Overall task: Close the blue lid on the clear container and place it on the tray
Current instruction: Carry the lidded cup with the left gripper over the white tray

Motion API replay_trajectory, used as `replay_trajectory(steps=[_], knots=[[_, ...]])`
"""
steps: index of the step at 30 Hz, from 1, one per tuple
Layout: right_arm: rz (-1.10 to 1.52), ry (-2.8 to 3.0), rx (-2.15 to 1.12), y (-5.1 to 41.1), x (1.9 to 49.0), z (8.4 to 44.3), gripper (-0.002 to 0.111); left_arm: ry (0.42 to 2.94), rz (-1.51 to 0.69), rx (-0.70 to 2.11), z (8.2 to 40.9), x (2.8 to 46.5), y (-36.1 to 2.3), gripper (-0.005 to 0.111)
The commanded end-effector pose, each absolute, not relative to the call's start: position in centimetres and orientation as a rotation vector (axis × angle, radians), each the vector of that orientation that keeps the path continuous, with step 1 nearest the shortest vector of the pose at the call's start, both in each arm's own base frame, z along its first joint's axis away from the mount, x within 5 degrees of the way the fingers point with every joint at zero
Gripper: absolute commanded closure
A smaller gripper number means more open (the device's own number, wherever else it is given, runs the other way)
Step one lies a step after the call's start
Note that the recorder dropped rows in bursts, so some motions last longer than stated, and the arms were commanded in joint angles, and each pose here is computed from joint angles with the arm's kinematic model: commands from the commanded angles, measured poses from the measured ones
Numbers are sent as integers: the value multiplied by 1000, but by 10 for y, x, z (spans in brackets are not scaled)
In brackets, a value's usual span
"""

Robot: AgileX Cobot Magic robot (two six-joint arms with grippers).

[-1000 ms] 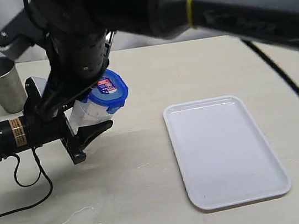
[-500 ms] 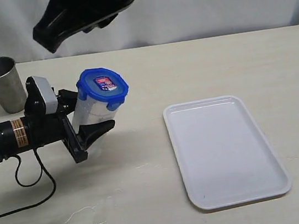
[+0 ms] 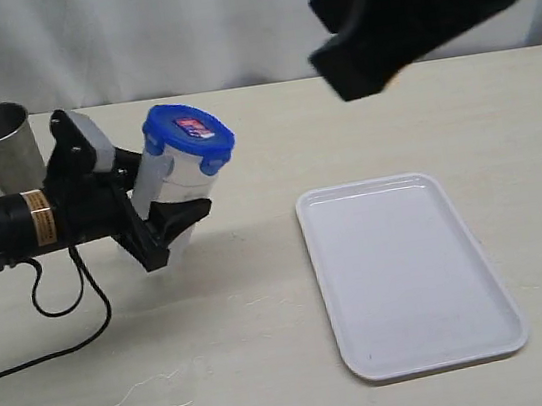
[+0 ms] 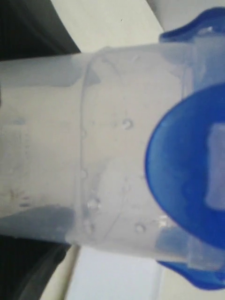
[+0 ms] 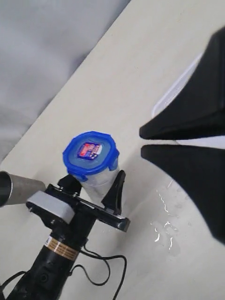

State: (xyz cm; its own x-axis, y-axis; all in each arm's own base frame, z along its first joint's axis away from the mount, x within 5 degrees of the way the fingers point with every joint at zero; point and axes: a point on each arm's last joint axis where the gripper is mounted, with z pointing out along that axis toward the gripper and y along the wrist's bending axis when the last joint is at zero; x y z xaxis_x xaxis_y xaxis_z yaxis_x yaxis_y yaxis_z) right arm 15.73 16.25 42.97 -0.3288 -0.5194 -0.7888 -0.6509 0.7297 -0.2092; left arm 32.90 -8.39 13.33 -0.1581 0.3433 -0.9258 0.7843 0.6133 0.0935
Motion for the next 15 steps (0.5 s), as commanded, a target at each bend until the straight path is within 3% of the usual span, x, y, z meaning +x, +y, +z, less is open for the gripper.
replay_trajectory(steps=[1,9,15], knots=[[194,1903,-738,121,133,438,104,1823,-345,1063,139,337,-114,107],[224,1821,-588,69,99,427,104,1857,-116,1224,151,348,-154,107],[222,1793,-575,47,83,412,104,1721,86,1509,153,341,-180,107]])
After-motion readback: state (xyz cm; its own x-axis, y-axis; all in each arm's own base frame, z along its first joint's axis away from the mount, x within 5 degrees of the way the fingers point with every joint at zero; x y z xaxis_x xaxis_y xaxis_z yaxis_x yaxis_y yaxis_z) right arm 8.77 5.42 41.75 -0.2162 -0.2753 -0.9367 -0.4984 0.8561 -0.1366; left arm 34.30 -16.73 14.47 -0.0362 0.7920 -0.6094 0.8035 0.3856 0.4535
